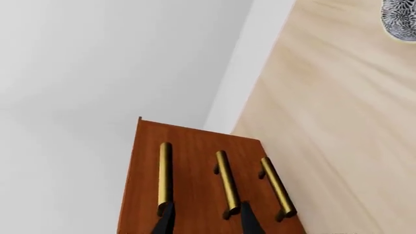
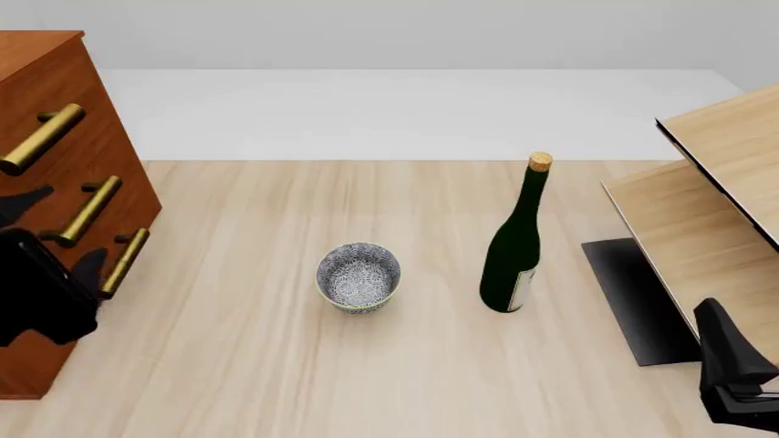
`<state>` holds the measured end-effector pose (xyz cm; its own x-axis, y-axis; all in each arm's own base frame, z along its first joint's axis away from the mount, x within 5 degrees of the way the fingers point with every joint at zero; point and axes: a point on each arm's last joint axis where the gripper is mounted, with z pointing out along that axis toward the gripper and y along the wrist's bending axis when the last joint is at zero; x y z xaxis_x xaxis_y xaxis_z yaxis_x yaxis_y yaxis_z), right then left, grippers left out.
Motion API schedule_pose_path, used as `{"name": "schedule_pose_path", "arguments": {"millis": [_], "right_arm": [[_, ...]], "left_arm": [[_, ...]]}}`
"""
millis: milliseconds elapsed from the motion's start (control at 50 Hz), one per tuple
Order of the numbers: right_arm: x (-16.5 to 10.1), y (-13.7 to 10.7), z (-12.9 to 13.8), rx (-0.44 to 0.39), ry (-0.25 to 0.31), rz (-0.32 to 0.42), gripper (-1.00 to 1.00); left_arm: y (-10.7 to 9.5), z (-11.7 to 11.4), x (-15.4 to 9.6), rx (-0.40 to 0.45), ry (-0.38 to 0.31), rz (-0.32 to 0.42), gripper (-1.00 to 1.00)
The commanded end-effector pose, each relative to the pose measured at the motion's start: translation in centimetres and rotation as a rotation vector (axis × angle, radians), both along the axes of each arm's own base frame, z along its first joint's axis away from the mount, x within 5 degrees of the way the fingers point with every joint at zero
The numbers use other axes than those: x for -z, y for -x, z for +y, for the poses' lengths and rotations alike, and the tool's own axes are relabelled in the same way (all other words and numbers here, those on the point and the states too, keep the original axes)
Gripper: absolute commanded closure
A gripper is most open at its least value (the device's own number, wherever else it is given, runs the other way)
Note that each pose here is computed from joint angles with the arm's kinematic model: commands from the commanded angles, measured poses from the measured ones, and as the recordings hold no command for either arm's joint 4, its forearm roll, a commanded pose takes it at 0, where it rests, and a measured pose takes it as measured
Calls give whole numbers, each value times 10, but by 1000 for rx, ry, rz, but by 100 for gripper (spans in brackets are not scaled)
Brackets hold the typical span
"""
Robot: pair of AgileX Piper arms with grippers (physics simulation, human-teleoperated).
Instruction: Close the bottom drawer of the cabinet and open the top drawer.
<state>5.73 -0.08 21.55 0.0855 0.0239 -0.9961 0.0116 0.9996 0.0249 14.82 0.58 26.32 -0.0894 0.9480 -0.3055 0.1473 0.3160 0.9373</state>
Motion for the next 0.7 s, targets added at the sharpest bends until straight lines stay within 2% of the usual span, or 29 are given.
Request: {"name": "schedule_pose_path", "arguments": {"millis": [20, 60, 280, 640, 700], "right_arm": [[0, 0, 0, 0, -1, 0, -100], [0, 0, 0, 0, -1, 0, -100], [0, 0, 0, 0, 2, -1, -100], [0, 0, 0, 1, 5, -2, -100], [0, 0, 0, 1, 4, -2, -100]], "left_arm": [[-3, 7, -7, -37, -36, -27, -100], [-4, 9, -10, -52, -48, -49, -100], [-12, 16, -17, -85, -87, -77, -100], [-22, 24, -22, -125, -97, -86, -100], [-24, 25, -19, -126, -116, -84, -100]]}}
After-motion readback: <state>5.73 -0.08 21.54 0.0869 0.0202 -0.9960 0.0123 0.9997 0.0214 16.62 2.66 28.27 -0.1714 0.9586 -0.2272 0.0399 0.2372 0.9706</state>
